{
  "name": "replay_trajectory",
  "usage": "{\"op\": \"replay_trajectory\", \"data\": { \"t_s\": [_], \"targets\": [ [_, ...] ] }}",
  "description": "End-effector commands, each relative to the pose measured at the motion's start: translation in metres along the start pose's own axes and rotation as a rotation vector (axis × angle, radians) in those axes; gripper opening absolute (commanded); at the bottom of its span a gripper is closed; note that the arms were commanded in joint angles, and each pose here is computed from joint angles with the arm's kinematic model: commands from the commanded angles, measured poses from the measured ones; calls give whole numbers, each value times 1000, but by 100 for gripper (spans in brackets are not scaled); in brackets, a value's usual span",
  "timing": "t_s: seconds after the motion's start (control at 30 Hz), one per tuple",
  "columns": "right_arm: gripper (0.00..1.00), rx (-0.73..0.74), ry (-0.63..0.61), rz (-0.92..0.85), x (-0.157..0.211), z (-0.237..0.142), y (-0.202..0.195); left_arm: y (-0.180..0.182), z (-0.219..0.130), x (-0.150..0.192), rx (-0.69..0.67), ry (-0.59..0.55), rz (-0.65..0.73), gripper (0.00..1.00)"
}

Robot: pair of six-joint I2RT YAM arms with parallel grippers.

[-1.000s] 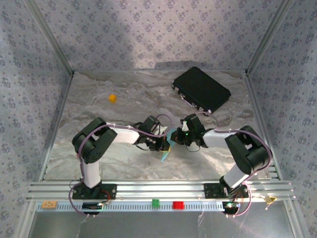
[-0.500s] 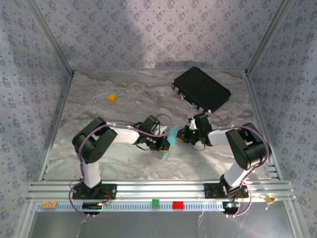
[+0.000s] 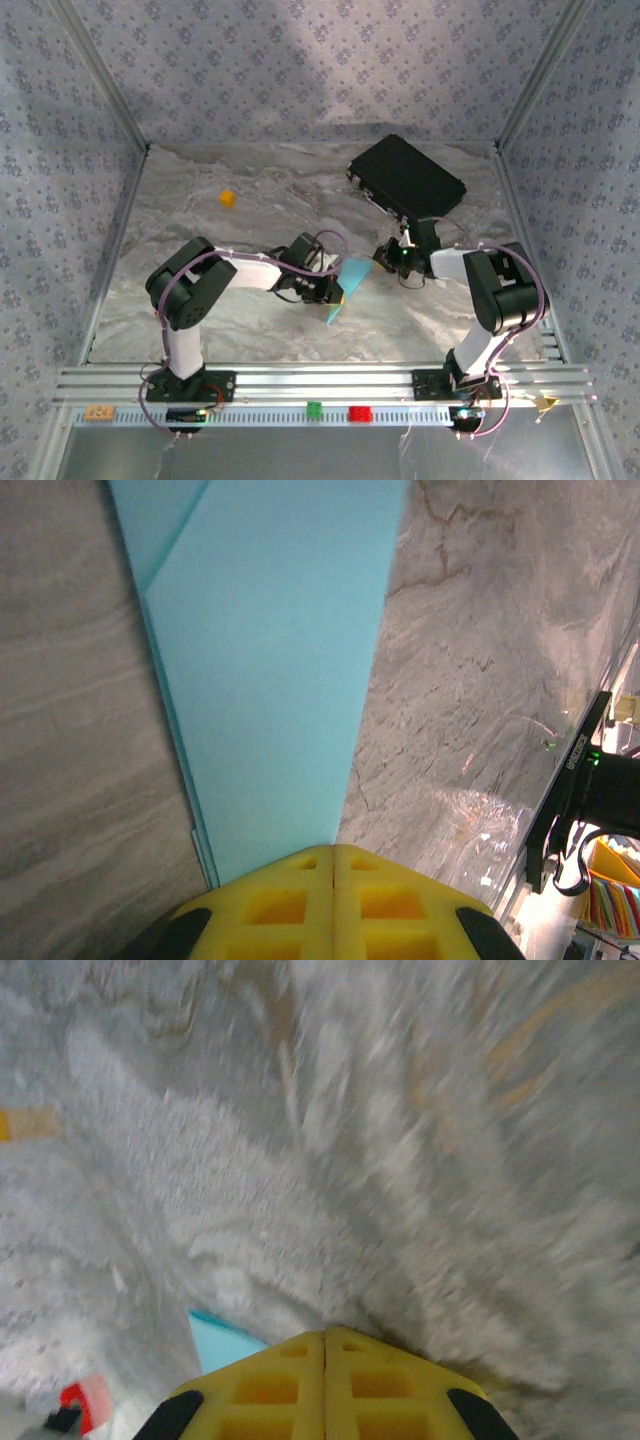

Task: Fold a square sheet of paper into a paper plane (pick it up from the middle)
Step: Fold the wing for the fifth time at the center of the table.

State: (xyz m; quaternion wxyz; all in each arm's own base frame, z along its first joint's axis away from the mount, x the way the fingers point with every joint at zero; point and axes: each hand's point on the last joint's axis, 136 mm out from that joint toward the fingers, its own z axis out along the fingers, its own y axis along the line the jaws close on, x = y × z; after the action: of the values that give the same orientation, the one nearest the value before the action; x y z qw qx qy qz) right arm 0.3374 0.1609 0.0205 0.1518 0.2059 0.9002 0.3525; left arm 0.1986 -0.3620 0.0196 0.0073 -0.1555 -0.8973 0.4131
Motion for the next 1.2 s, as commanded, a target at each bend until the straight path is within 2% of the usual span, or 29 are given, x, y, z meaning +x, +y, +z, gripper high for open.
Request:
{"op": "replay_trajectory", "data": {
  "t_s": [0.0,0.2,0.4,0.6,0.9,1.17],
  "targets": [
    [7,118,-52,-17,-14,-16,-12,33,4,30,-97,88,-94,0],
    [9,37,-80,-128,-3,-33,32,32,4,29,-96,87,-91,0],
    [7,-38,39,-192,50,-15,52,29,3,27,-88,77,-91,0],
    [5,-63,117,-193,87,3,44,21,3,23,-60,70,-90,0],
    [4,69,141,-177,85,8,9,7,-4,16,-36,58,-66,1],
    [3,121,139,-169,86,7,-5,-33,-21,-8,46,-9,-11,7]
  ]
}}
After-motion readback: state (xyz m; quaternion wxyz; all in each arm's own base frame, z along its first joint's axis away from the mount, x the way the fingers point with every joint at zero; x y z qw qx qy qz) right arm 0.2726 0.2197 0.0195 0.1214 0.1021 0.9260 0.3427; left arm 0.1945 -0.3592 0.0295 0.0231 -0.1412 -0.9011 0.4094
